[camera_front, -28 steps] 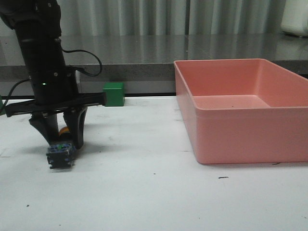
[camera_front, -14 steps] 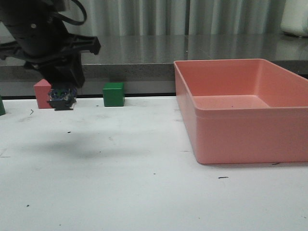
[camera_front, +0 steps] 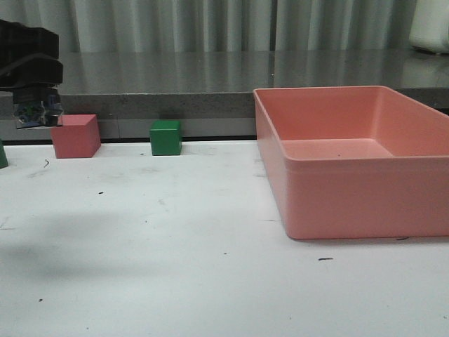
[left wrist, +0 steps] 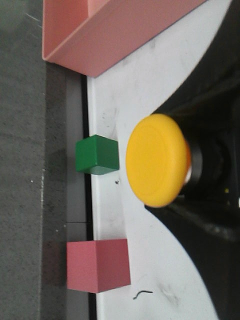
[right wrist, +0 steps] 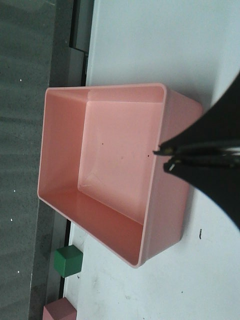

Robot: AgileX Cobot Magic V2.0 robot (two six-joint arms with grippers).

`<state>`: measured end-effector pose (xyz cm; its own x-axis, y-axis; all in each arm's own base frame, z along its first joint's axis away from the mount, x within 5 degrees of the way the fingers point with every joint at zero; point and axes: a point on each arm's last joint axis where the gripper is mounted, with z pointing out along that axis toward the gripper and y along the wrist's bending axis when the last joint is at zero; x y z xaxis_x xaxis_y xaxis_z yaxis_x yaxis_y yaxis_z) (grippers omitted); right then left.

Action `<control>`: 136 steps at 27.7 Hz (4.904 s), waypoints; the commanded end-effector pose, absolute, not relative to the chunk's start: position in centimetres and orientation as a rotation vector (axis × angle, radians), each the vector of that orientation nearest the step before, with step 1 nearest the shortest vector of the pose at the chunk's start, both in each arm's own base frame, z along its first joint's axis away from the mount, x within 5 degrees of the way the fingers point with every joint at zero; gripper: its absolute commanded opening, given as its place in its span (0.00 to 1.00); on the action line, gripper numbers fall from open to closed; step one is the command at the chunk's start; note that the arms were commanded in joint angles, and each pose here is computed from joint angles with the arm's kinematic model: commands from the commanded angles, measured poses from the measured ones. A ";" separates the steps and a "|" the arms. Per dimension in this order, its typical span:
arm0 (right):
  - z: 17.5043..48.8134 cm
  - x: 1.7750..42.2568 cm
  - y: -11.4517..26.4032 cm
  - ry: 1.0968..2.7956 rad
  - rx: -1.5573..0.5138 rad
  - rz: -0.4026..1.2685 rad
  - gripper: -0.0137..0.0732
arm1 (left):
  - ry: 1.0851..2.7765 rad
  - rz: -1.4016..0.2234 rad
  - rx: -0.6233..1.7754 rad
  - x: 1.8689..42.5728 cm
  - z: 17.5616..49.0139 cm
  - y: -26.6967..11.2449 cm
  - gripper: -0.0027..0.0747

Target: Place and stand button with both arms

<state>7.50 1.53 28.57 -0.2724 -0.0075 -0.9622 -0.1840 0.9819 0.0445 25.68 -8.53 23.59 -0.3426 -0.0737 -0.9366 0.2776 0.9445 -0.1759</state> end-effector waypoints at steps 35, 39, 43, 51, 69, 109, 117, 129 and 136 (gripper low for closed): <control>30.2 7.6 1.5 1.733 -0.133 0.162 0.08 | 1.578 -0.246 0.221 27.5 13.3 -8.7 0.21; 30.2 7.6 1.5 1.733 -0.133 0.162 0.08 | 1.580 -0.225 0.189 27.6 13.3 -8.4 0.21; 30.2 7.6 1.5 1.733 -0.133 0.162 0.08 | 1.584 -0.213 0.172 27.6 13.3 -8.2 0.25; 30.2 7.6 1.5 1.733 -0.133 0.162 0.08 | 1.589 -0.195 0.131 27.4 13.3 -8.6 0.58; 30.2 7.6 1.5 1.733 -0.133 0.162 0.08 | 1.486 -0.130 0.151 26.8 18.7 -8.6 0.69; 30.2 7.6 1.5 1.733 -0.133 0.162 0.08 | 1.547 -0.397 0.278 3.4 32.0 -2.0 0.01; 30.2 7.6 1.5 1.733 -0.133 0.162 0.08 | 1.506 -0.400 0.273 2.7 32.1 -1.7 0.01; 30.2 7.6 1.5 1.733 -0.133 0.162 0.08 | 1.506 -0.400 0.273 2.7 32.1 -1.7 0.01; 30.2 7.6 1.5 1.733 -0.133 0.162 0.08 | 1.443 -0.369 0.231 2.9 30.7 -1.5 0.01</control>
